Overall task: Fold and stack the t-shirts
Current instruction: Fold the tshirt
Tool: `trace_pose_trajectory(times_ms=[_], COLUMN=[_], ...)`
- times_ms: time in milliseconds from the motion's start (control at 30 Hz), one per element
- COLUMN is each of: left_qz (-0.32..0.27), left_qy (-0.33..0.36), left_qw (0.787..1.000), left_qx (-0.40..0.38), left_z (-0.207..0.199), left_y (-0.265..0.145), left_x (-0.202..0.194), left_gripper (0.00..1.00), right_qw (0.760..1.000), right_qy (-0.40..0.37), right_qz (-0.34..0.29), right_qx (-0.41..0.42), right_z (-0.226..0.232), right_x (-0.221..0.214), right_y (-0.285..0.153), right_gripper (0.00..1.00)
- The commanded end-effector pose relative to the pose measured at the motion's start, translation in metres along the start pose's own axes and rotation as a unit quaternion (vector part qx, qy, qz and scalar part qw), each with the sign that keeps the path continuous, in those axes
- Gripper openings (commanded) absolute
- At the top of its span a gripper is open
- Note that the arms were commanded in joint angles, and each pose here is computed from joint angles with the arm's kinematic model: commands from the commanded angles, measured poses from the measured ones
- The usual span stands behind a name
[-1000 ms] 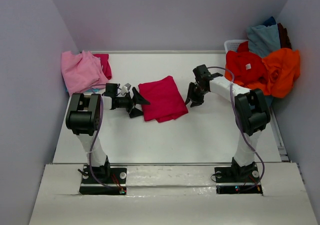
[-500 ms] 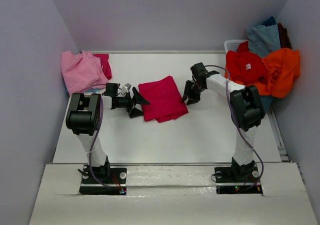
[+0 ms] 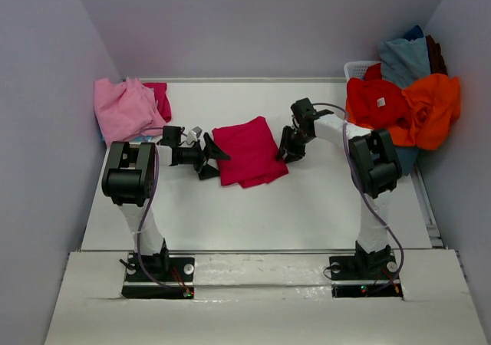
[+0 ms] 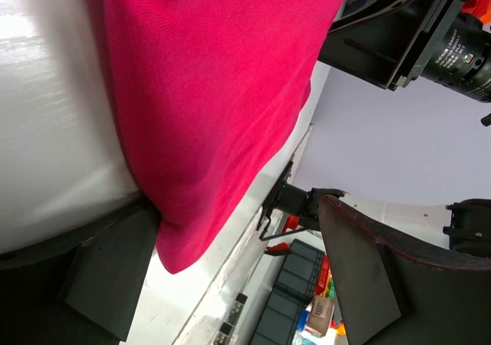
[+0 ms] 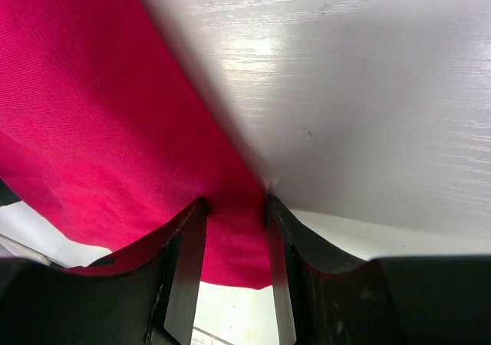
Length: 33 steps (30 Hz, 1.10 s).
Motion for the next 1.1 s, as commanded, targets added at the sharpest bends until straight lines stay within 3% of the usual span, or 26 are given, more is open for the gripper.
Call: trace_pose_trajectory(times_ms=[0,500,800,1067], left_qz=[-0.021,0.006,0.032,0.033], left_qy=[-0.040,-0.036,-0.022,-0.028], left_qw=[0.996,0.991,0.991,0.992], left_qx=[0.081,0.128,0.126,0.114], left_z=[0.035,0.024,0.005,0.002], left_y=[0.010,0.037,0.070,0.075], left_x=[0.002,0.013,0.008,0.009], left_gripper=[0.99,0.99,0.99,0.99], right_qw=[0.999,0.999,0.999,0.999], right_qy=[-0.025,-0.027,-0.027,-0.027], right_qz=[-0.009,0.001,0.002,0.005], right_qx=[0.022,0.018,0.018,0.019], right_z=[0.013,0.011,0.011,0.010], right_x=[0.005,0.002,0.003,0.002], right_y=[-0.001,0.002,0.002,0.005], right_gripper=[0.43,0.43,0.43,0.42])
Point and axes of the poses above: each gripper's point midway between its finger pads, its own y axis out along the fingers, its own z axis along the line the jaws close on, x = y × z, the point moved 10 cm from there along -y, back along the fingers, and after that the axes turned 14 degrees about -y, right-handed, at the moved point
